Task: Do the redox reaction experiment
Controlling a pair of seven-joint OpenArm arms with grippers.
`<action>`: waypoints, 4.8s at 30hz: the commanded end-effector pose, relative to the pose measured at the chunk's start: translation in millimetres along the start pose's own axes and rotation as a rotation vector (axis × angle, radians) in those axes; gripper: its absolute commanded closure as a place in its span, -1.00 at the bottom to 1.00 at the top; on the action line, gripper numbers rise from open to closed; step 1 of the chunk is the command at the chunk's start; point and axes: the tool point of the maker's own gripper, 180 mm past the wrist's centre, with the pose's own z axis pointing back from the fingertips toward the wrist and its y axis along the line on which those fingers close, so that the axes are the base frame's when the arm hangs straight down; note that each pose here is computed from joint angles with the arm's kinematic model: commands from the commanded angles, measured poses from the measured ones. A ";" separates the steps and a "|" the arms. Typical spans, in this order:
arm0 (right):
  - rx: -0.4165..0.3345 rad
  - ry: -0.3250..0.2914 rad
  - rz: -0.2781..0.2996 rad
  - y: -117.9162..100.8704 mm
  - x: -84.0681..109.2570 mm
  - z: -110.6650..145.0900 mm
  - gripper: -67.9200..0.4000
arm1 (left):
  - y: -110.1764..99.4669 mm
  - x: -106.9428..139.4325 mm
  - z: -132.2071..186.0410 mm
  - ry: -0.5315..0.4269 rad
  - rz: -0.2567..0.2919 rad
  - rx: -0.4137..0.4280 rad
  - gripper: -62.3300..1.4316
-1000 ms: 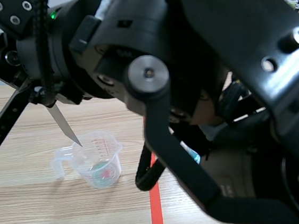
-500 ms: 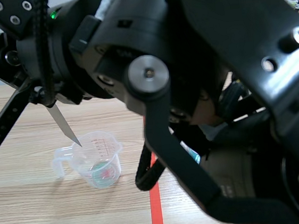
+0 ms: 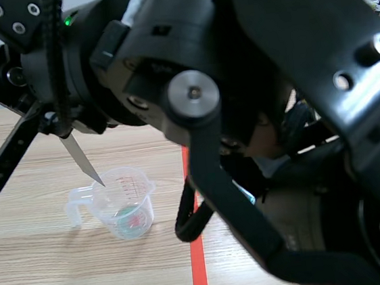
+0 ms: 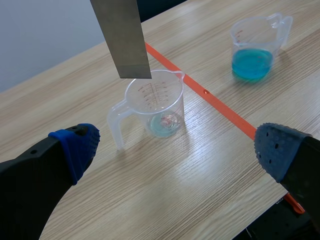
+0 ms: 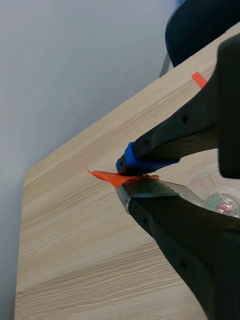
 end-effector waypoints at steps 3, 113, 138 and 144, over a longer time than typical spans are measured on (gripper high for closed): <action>0.011 -0.038 0.006 -1.5 12.8 4.5 0.97 | 0.5 10.9 -2.8 -0.036 0.000 0.002 -1.00; 0.023 0.235 -0.083 -129.1 -81.2 151.6 0.97 | 1.0 10.4 -2.9 -0.033 0.003 0.005 -1.00; 0.023 0.234 -0.083 -129.1 -81.1 151.6 0.97 | 0.9 10.4 -2.9 -0.033 0.003 0.005 -1.00; 0.023 0.234 -0.083 -129.1 -81.1 151.6 0.97 | 0.8 10.4 -2.9 -0.033 0.004 0.004 -1.00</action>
